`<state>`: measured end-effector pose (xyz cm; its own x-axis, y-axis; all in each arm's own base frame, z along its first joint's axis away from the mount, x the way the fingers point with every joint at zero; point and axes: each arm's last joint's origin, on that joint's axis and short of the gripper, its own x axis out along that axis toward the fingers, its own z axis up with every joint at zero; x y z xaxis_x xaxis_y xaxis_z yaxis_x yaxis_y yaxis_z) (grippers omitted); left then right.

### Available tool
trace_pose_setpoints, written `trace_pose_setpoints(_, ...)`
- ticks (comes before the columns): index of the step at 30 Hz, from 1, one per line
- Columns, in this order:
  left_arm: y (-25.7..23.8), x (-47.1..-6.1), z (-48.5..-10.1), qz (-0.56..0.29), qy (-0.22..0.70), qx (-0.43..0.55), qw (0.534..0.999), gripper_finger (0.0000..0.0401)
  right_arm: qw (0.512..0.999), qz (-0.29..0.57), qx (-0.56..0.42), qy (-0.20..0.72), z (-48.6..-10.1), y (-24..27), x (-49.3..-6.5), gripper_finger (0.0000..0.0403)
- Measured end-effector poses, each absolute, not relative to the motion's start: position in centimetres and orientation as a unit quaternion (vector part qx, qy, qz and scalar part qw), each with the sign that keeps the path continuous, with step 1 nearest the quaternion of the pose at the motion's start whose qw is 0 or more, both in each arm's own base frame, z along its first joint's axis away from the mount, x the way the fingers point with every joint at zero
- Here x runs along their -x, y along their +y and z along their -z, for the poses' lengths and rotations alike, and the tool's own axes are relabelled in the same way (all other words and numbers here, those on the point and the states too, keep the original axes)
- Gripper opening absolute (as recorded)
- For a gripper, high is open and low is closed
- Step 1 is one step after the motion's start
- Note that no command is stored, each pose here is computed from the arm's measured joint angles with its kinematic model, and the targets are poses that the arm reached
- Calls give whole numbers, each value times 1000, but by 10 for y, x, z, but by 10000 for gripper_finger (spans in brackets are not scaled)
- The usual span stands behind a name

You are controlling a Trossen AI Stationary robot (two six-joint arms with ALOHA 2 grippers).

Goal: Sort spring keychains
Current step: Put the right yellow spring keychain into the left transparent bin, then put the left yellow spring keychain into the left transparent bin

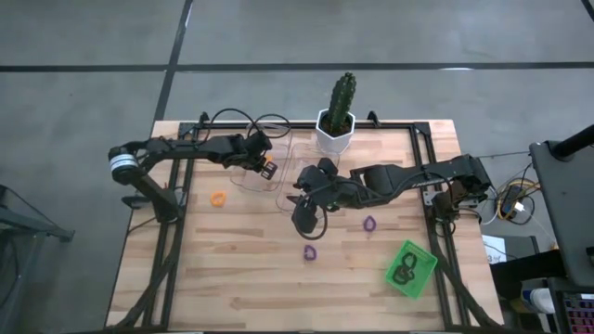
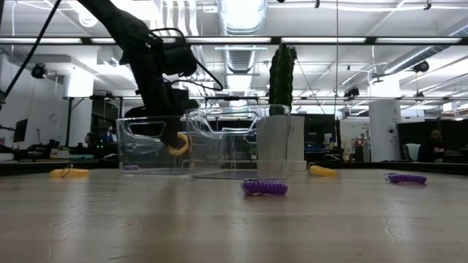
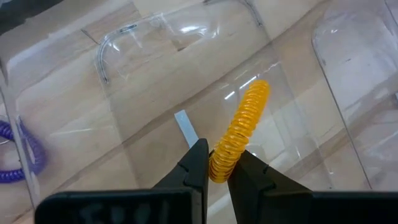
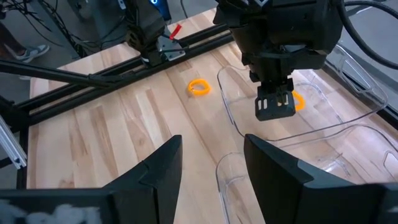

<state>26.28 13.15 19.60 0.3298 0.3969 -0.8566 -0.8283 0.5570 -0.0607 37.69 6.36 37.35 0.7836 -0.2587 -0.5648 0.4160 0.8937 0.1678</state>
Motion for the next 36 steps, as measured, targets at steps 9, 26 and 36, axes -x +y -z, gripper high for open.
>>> trace_pose_setpoints(9,130,-264,-197,-403,407,275,772,75,933,181,-143,275,-374,64,-377,169)
trace_pose_setpoints(26,132,-263,-198,-442,386,281,760,390,934,181,-143,274,-374,64,-377,169)
trace_pose_setpoints(36,132,-264,-198,-444,381,288,758,392,934,180,-143,274,-374,64,-377,169)
